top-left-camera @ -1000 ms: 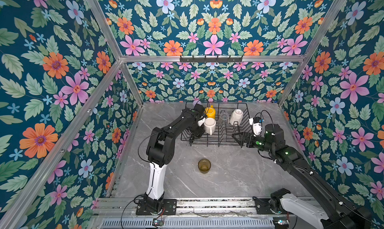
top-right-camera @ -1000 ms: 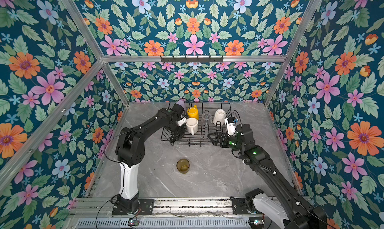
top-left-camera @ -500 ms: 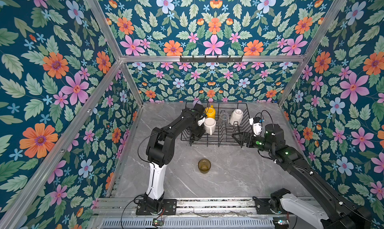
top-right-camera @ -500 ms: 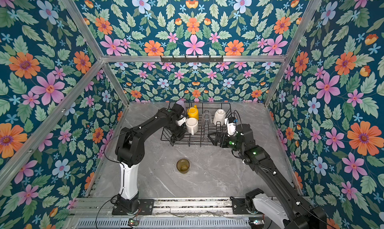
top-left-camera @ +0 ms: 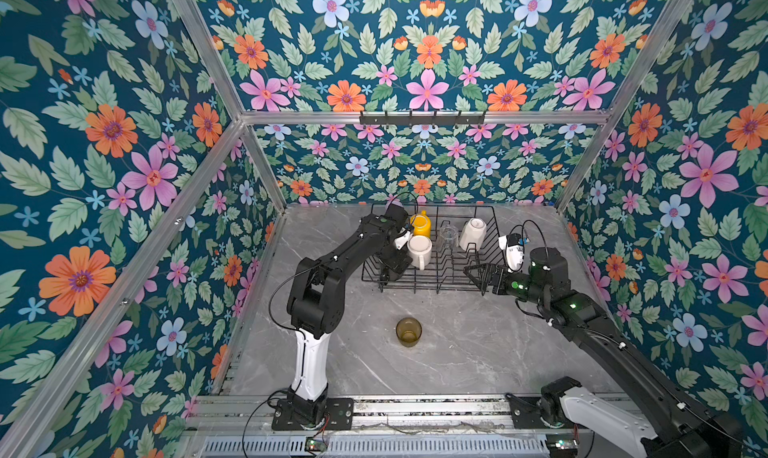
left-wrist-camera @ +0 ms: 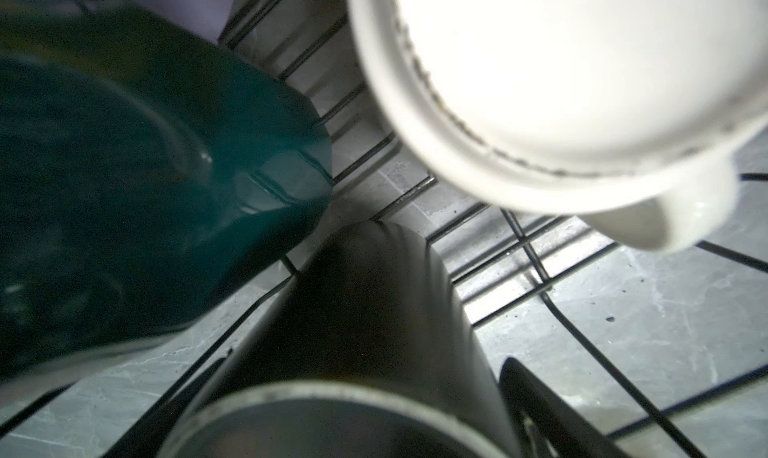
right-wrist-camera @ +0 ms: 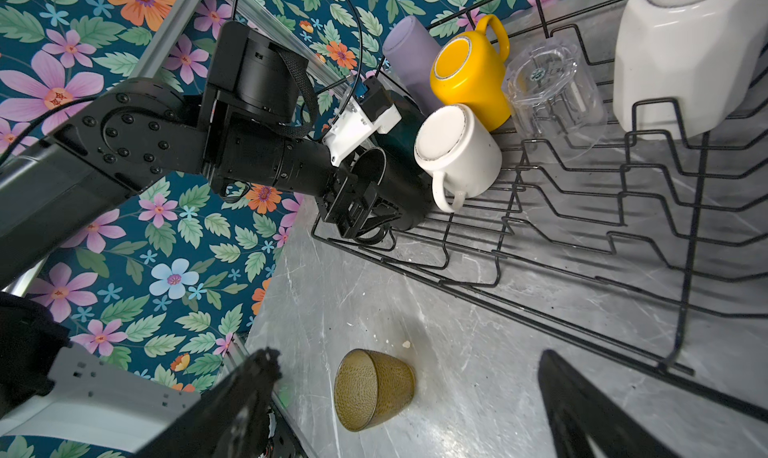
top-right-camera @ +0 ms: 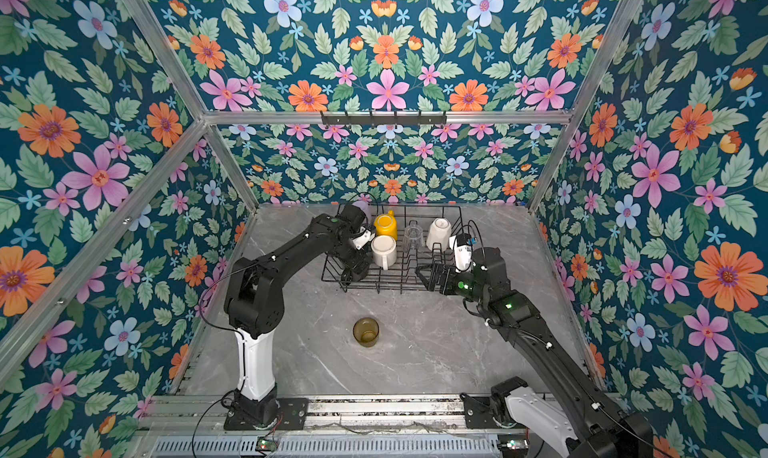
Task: Load the cups into the dish rack
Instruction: 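Open the left gripper and lift it away from the black mug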
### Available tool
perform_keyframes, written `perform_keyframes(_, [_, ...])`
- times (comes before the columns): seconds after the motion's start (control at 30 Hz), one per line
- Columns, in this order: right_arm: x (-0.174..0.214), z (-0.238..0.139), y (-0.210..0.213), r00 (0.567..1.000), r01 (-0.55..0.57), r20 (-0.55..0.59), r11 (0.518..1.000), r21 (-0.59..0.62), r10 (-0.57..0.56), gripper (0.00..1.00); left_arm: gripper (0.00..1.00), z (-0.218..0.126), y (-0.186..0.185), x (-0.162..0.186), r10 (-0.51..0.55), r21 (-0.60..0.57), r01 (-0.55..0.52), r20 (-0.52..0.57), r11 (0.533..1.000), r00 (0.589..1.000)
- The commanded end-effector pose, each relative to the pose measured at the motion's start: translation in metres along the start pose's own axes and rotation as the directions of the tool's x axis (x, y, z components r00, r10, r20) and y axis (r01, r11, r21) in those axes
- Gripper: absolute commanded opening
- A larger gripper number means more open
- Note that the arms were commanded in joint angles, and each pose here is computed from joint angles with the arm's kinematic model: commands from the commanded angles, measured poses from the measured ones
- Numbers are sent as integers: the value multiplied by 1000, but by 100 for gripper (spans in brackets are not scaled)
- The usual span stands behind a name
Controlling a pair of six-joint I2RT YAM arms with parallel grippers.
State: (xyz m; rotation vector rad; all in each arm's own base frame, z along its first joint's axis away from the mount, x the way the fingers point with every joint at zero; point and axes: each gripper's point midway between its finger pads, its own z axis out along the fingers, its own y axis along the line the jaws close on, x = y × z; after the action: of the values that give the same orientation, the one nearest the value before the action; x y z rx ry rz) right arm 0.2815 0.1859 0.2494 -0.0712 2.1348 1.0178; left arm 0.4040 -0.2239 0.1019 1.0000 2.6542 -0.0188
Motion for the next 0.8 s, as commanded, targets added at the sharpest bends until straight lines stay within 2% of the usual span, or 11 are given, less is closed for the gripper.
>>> perform_keyframes(0.0, [-6, -2, 5, 1000, 17, 21, 1000, -18, -16, 99, 100, -13, 2, -8, -21, -6, 21, 54, 1000, 998])
perform_keyframes(0.1, [-6, -2, 6, 1000, 18, 21, 1000, -20, -17, 99, 100, -29, 7, -20, -38, -29, 42, 135, 999, 990])
perform_keyframes(0.37, [-7, -2, 6, 1000, 17, 22, 1000, -19, -17, 99, 100, -73, 12, -28, -87, -38, 101, 266, 994, 960])
perform_keyframes(0.47, [-7, -2, 5, 1000, 18, 21, 1000, -12, -17, 99, 100, -103, 15, -31, -128, -35, 150, 361, 988, 924])
perform_keyframes(0.57, [-7, -2, 4, 1000, 22, 20, 1000, -4, -22, 99, 100, -138, 17, -27, -186, -10, 215, 460, 977, 868])
perform_keyframes(0.63, [-7, -3, 2, 1000, 24, 20, 1000, 9, -25, 99, 100, -161, 9, -21, -205, 42, 215, 517, 976, 831])
perform_keyframes(0.7, [-8, -3, 0, 999, 27, 20, 999, 20, -28, 99, 100, -176, 6, -10, -248, 76, 249, 555, 966, 794])
perform_keyframes(0.77, [-9, -2, -1, 999, 29, 20, 999, 30, -30, 99, 100, -184, 2, 5, -281, 99, 274, 568, 957, 774])
